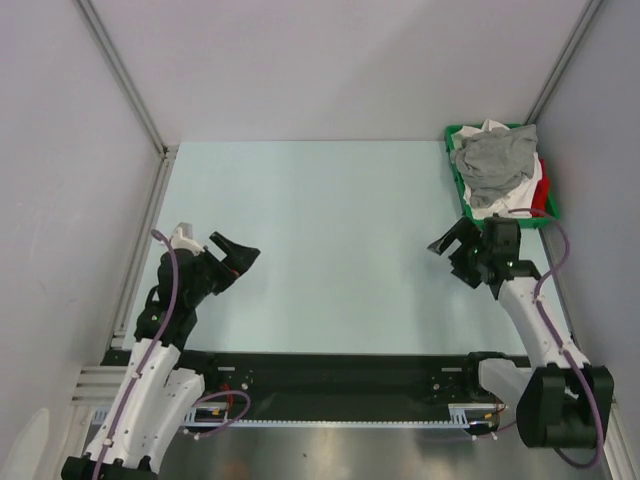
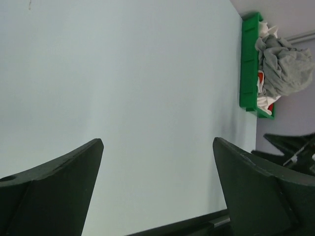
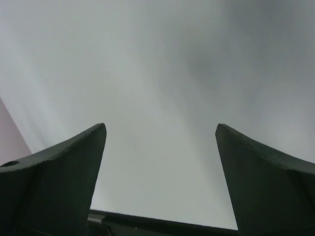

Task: Fold and stack the t-shirts
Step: Grab the tshirt from the pile

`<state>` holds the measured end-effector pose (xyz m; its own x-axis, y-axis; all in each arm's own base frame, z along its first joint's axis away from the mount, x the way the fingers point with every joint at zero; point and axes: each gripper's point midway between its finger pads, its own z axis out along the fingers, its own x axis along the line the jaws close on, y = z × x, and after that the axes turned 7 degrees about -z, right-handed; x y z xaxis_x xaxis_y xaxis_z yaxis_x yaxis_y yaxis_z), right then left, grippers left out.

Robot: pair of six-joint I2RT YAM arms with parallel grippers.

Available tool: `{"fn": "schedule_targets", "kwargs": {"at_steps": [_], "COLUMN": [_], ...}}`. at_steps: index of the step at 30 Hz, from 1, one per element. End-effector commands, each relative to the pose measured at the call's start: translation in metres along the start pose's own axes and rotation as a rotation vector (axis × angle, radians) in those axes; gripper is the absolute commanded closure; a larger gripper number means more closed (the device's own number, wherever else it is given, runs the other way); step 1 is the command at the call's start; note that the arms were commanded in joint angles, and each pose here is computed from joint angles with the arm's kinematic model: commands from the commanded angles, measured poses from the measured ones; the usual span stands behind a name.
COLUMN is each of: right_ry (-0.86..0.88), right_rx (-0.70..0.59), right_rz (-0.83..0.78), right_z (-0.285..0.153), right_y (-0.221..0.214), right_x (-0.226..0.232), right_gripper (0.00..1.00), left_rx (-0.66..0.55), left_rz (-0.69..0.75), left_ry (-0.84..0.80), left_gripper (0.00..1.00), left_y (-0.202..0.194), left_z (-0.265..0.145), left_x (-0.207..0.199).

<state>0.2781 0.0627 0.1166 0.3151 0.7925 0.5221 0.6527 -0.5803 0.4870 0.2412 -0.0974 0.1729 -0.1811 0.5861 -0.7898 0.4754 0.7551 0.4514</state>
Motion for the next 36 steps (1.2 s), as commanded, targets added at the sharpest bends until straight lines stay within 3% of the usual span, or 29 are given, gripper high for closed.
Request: {"fn": "schedule_targets", "kwargs": {"at_steps": [1,4,6,8,9,10,11,14,21,26,30,31,32,35,36], "right_ry": [-0.041,-0.085,-0.21,-0.315,-0.418,-0.432,-0.54,-0.614,-0.509,-0.496,-0.518,-0.525,-0.557,-0.574,-0.566], "right_rx": [-0.166,-0.323,-0.432,-0.493,-0.479,-0.55,-0.518,-0.492,-0.54,-0.561,-0.564,-0.595,-0.625,-0.719,-0.74], "right_rz": [0.013,-0.01,-0.027,-0.027,-0.016,-0.019,-0.02,-0.04,-0.223,-0.281,-0.278,-0.277,-0.281,-0.291,-0.292], "right_z": [0.005,0.008,0.007,0.01,0.01,-0.006,0.012,0.026,0.068,0.085,0.087,0.076,0.067,0.031,0.021], "right_y": [0.075,0.143,0.189,0.247,0.256,0.297,0.305,0.332,0.373,0.379,0.384,0.392,0.398,0.425,0.431], "right_x": [0.001,0.015,-0.001,-0.014,-0.032,-0.019,-0.046,-0.054,-0.031,-0.016,-0.018,-0.013,-0.011,0.008,0.016], "right_gripper": [0.03,0.05,0.05,0.09,0.1,0.12,0.12,0.13,0.09,0.21,0.54,0.7,0.73,0.97,1.0], "left_rx": [0.063,0.159,0.183,0.202,0.193,0.186,0.179,0.159,0.152,0.151,0.134,0.131,0.126,0.115,0.115], "left_rz": [0.089,0.208,0.253,0.269,0.279,0.29,0.3,0.315,0.335,0.362,0.381,0.39,0.39,0.394,0.392], "left_ry": [0.02,-0.159,-0.243,-0.256,-0.266,-0.269,-0.26,-0.249,-0.245,-0.236,-0.213,-0.211,-0.207,-0.203,-0.2], "left_gripper": [0.0,0.0,0.0,0.0,0.0,0.0,0.0,0.0,0.0,0.0,0.0,0.0,0.0,0.0,0.0], "left_y": [0.004,-0.008,-0.011,-0.012,-0.008,-0.006,-0.004,0.003,0.009,0.01,0.017,0.018,0.019,0.021,0.022], "left_z": [-0.019,-0.026,-0.029,-0.028,-0.028,-0.028,-0.026,-0.022,-0.014,-0.012,-0.013,-0.014,-0.014,-0.016,-0.017], "left_x": [-0.016,-0.047,-0.063,-0.066,-0.071,-0.073,-0.072,-0.074,-0.077,-0.075,-0.076,-0.076,-0.076,-0.077,-0.077]}}
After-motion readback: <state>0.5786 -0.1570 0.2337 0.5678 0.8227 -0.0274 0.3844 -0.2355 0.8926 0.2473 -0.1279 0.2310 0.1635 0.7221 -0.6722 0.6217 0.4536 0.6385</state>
